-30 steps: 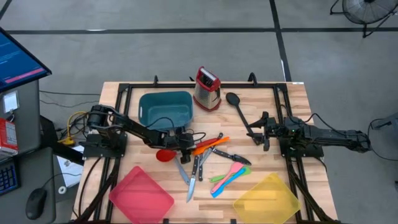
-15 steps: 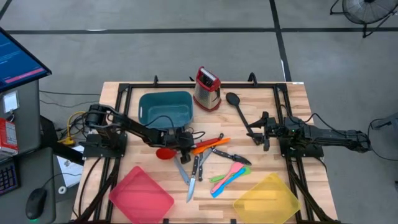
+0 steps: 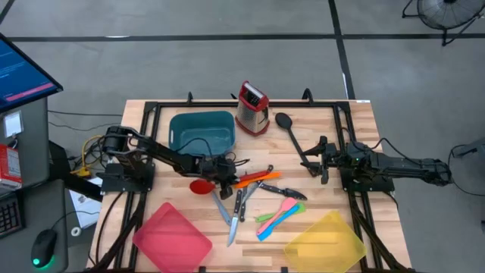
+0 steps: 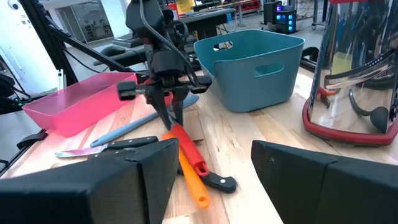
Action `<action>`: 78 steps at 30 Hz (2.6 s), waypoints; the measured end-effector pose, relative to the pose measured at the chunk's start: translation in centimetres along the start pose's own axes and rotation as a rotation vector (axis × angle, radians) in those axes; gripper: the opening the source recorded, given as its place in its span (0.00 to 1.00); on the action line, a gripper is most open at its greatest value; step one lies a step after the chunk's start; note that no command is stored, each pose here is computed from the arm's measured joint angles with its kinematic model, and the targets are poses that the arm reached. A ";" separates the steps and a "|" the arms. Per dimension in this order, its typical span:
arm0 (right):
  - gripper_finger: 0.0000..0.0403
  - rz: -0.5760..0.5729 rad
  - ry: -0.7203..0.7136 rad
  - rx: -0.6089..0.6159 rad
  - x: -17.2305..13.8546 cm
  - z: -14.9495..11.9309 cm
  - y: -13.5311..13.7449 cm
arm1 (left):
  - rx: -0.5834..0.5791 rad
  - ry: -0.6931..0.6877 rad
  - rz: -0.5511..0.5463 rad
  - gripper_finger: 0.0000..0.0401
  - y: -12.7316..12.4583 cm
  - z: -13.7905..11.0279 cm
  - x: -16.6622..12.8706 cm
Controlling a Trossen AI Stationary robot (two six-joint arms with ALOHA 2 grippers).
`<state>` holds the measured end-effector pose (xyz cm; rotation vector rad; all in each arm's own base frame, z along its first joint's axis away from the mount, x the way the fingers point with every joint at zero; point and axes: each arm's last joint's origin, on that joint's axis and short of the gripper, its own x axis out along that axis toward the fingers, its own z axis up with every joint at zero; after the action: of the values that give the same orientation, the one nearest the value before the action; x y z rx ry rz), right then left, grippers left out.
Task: Pick & Place Kitchen Items
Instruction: Put the red serving spoon into the blue bin
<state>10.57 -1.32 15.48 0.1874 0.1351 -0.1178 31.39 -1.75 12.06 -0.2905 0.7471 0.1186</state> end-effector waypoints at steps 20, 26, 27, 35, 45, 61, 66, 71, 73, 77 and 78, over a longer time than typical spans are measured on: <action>0.53 0.000 0.000 0.000 0.0 0.0 0.0 | 0.063 -0.817 -0.116 0.09 -0.9 8.3 -21.9; 0.53 0.000 0.000 0.000 0.0 0.0 0.0 | 0.216 -0.956 0.129 0.10 1.2 8.5 -25.3; 0.53 0.000 0.000 0.000 0.0 0.0 0.0 | 0.215 -0.954 0.156 0.10 1.6 8.6 -25.3; 0.53 0.000 0.000 0.000 0.0 0.0 0.0 | 0.157 -1.001 0.173 0.10 5.0 8.2 -22.3; 0.53 0.000 0.000 0.000 0.0 0.0 0.0 | 0.048 -1.009 0.220 0.10 10.0 3.2 -19.2; 0.53 0.000 0.000 0.000 0.0 0.0 0.0 | 0.055 -0.722 0.170 0.10 12.4 1.3 -13.0; 0.53 0.000 0.000 0.000 0.0 0.0 0.0 | 0.112 -0.652 0.151 0.10 12.2 0.8 -12.0; 0.53 0.000 0.000 0.000 0.0 0.0 0.0 | 0.124 -0.600 0.161 0.10 12.5 0.3 -11.0; 0.53 0.000 0.000 0.000 0.0 0.0 0.0 | 0.120 -0.584 0.161 0.10 12.6 0.2 -10.7; 0.53 0.000 0.000 0.000 0.0 0.0 0.0 | 0.110 -0.547 0.161 0.10 12.8 -0.2 -10.0; 0.53 0.000 0.000 0.000 0.0 0.0 0.0 | 0.111 -0.538 0.162 0.10 12.9 -0.3 -9.9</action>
<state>10.57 -1.32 15.47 0.1874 0.1354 -0.1180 21.30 10.41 15.78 -0.0824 0.2397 0.2949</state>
